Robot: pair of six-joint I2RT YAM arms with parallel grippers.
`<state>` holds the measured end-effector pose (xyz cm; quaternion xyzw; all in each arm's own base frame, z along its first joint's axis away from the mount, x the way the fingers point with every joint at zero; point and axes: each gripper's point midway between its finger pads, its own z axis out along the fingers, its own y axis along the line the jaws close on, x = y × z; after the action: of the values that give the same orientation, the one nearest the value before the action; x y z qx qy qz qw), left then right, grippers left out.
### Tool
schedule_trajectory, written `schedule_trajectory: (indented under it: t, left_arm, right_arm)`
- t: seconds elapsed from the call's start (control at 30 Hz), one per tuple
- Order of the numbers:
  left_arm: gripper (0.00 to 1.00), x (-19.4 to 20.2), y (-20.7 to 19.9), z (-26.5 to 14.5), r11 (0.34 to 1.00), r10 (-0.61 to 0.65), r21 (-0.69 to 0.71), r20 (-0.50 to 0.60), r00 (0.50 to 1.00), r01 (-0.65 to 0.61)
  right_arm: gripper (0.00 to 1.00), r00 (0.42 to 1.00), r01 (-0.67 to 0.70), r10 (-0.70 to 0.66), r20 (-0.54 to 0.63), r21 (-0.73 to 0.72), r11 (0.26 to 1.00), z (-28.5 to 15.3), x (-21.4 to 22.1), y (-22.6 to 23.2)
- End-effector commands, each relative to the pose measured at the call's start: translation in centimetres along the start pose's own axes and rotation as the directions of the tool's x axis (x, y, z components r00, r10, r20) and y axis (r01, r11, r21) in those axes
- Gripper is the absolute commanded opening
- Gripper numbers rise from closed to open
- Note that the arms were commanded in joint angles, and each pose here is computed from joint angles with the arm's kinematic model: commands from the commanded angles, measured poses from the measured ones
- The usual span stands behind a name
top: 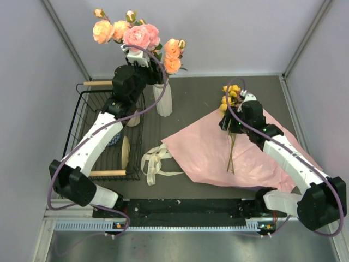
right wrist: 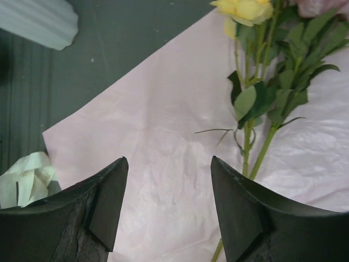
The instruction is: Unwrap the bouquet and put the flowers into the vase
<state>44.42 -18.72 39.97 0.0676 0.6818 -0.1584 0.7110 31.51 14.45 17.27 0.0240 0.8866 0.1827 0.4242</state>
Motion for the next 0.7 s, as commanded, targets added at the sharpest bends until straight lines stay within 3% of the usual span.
schedule_trajectory:
  t: [0.0, 0.07, 0.1, 0.43, 0.67]
  left_arm:
    - [0.66, -3.6, -2.3, -2.0, 0.987, -0.120, 0.107, 0.025, 0.992, 0.117]
    - [0.82, -3.6, -3.0, -2.4, 0.981, -0.142, 0.136, 0.005, 0.990, 0.140]
    - [0.83, -3.7, -3.3, -2.8, 0.976, -0.156, 0.155, -0.004, 0.988, 0.155]
    - [0.80, -4.8, -5.5, -6.5, 0.943, -0.177, 0.281, -0.029, 0.984, 0.178]
    - [0.77, -4.3, -7.1, -8.6, 0.904, -0.195, 0.374, -0.067, 0.979, 0.206]
  right_arm:
    - [0.63, 0.998, -0.064, 0.063, 0.013, 0.112, 0.992, 0.0, -1.5, -2.6]
    - [0.63, 0.998, -0.054, 0.056, -0.008, 0.160, 0.986, 0.2, -0.9, -3.6]
    - [0.63, 0.999, -0.048, 0.050, -0.008, 0.186, 0.981, 0.3, -1.0, -4.1]
    - [0.53, 0.979, -0.020, 0.087, -0.186, 0.336, 0.942, 3.6, 4.1, -7.9]
    - [0.35, 0.962, 0.011, 0.092, -0.256, 0.373, 0.928, 5.8, 6.5, -9.3]
